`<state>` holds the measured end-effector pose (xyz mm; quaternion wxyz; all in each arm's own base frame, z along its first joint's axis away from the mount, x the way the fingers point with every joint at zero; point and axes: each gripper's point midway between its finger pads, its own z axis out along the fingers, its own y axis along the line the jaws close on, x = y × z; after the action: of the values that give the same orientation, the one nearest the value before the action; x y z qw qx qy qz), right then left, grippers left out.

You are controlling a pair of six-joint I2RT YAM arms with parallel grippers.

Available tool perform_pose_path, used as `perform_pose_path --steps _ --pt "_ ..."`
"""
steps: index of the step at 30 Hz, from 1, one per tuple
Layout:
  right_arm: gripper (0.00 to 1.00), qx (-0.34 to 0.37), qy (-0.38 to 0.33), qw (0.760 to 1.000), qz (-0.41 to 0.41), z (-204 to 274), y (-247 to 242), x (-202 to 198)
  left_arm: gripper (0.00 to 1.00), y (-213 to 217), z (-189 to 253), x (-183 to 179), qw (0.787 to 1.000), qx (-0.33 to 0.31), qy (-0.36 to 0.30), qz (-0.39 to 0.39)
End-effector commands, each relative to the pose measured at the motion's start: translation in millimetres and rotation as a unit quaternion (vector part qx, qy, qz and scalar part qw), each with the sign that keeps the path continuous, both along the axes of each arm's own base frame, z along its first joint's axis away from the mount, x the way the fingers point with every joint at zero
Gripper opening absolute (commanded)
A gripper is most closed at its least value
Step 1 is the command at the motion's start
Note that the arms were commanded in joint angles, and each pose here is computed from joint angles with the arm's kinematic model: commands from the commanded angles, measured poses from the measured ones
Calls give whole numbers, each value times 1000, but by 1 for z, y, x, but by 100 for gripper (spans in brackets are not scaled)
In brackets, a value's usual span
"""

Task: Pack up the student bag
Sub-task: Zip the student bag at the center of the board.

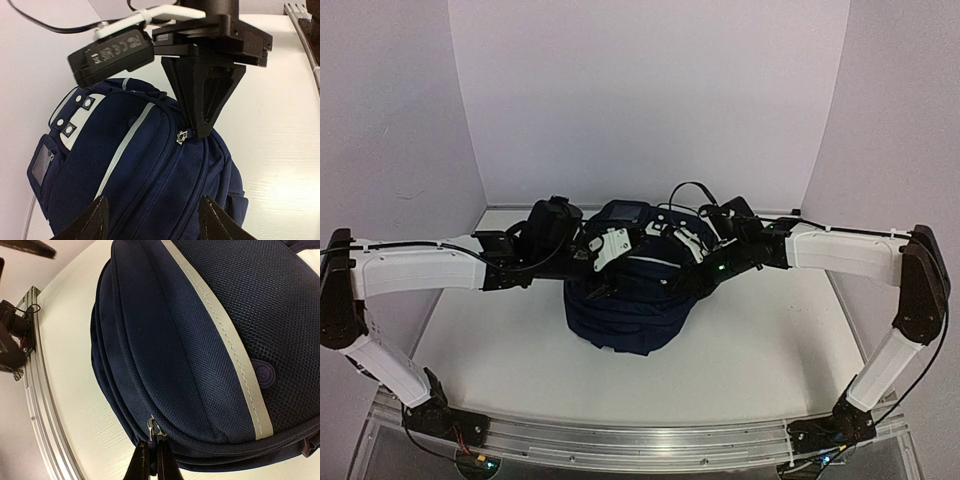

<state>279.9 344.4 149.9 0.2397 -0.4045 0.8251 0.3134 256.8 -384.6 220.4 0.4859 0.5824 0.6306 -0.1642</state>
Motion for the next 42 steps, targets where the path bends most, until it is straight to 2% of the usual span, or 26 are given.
perform_pose_path --steps 1,7,10,14,17,21,27,33,42 --pt "0 44 5 999 29 26 14 -10 60 -21 -5 10 995 35 -85 -32" --pt "0 45 14 998 30 23 15 -11 56 -46 -28 12 988 93 -105 -69" --pt "0 47 12 998 31 25 16 -10 49 -54 -39 18 985 112 -113 -66" --pt "0 44 4 999 29 27 13 -11 34 -53 -42 31 984 120 -129 -37" --pt "0 41 0 999 28 27 9 -12 18 -53 -42 33 984 120 -131 -32" --pt "0 36 2 999 11 24 -4 -3 2 -47 -42 36 983 123 -134 -15" --pt "0 32 7 999 -31 22 -38 25 0 -34 -37 36 987 111 -115 21" --pt "0 9 0 998 -66 11 -69 55 0 -21 -47 22 989 114 -90 14" --pt "0 -21 -23 993 -115 5 -78 110 0 -4 -53 9 991 117 -63 19"
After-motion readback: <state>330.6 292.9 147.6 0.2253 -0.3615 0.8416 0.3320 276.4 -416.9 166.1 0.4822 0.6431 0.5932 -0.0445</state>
